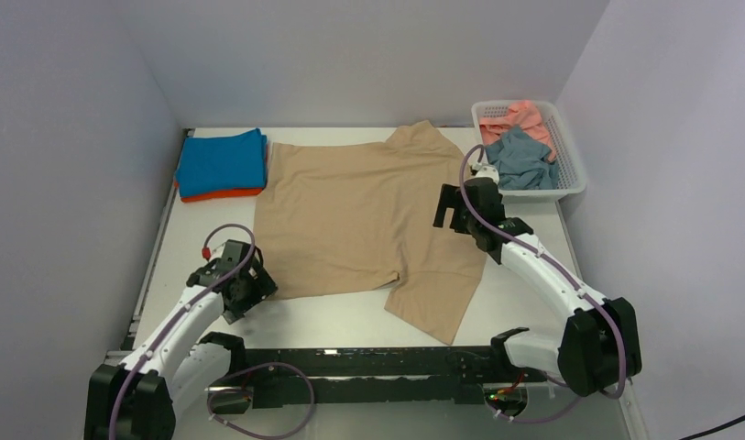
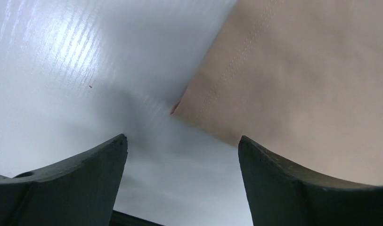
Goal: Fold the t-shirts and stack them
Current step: Flatten out the tshirt, then grab the side of the flattened tshirt closest away from the robot with both arms
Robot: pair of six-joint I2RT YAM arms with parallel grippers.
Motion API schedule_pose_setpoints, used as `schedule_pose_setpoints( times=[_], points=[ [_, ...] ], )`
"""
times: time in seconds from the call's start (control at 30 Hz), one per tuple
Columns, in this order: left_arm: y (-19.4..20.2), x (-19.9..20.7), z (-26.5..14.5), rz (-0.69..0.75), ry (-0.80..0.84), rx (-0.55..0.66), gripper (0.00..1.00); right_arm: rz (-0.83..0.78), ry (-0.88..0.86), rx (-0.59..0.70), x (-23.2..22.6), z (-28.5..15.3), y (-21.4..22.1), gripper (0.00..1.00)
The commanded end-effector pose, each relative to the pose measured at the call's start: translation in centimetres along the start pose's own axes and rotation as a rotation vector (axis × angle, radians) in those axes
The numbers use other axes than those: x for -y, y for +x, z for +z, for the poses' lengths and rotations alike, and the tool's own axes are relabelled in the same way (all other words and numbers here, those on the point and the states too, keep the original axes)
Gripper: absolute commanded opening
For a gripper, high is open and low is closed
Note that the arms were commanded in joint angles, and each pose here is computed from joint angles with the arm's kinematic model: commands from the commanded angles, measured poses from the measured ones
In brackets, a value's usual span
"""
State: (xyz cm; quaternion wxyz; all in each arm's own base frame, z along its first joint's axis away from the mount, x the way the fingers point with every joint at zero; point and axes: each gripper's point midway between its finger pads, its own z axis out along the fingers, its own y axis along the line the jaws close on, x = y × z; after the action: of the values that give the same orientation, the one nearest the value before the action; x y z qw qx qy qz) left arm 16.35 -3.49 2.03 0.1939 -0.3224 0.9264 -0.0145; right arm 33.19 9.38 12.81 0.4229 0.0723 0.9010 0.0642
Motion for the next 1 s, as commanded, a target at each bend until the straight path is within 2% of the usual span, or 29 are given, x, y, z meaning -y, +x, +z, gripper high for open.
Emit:
schedule_pose_setpoints(
  times=[0.0, 0.13, 0.2, 0.33, 0.43, 0.47, 0.53, 0.57, 0.8, 0.87, 0.97],
  points=[
    [-1.2, 0.1, 0.5, -0.124, -0.003, 0.084, 0.87, 0.043, -0.001, 0.076, -0.2, -0.8, -1.8, 1.0],
    [-1.3, 0.3, 1.3, -0.141, -0.022, 0.07, 0.75, 0.041, 0.01, 0.074, 0.0, -0.7, -1.6, 1.0],
    [-1.2, 0.4, 1.7, -0.147, -0.036, 0.055, 0.73, 0.041, 0.016, 0.067, 0.2, -0.6, -1.4, 1.0],
    [-0.6, 1.2, 2.6, -0.146, -0.02, 0.009, 0.51, 0.039, 0.033, 0.051, 0.5, -0.4, -1.0, 1.0],
    [-0.2, 1.6, 3.3, -0.141, -0.017, -0.015, 0.39, 0.036, 0.053, 0.045, 0.8, -0.3, -0.9, 1.0],
    [-0.2, 1.6, 3.4, -0.138, -0.02, -0.018, 0.3, 0.033, 0.058, 0.042, 0.9, -0.3, -0.8, 1.0],
    [-0.3, 1.7, 3.5, -0.128, -0.022, -0.02, 0.02, 0.032, 0.069, 0.04, 1.1, -0.4, -0.8, 1.0],
    [-0.4, 1.7, 3.5, -0.125, -0.029, -0.017, 0.0, 0.032, 0.074, 0.035, 1.2, -0.4, -0.7, 1.0],
    [-3.8, 1.8, 3.1, -0.117, -0.044, 0.074, 0.0, 0.002, 0.023, -0.088, 0.1, -2.1, 2.2, 1.0],
    [-4.5, 1.7, 2.9, -0.122, -0.051, 0.09, 0.0, -0.027, -0.024, -0.153, -1.3, -3.1, 4.3, 1.0],
    [-4.8, 1.3, 2.3, -0.144, -0.062, 0.103, 0.0, -0.092, -0.093, -0.315, -3.3, -5.3, 9.2, 0.97]
  ],
)
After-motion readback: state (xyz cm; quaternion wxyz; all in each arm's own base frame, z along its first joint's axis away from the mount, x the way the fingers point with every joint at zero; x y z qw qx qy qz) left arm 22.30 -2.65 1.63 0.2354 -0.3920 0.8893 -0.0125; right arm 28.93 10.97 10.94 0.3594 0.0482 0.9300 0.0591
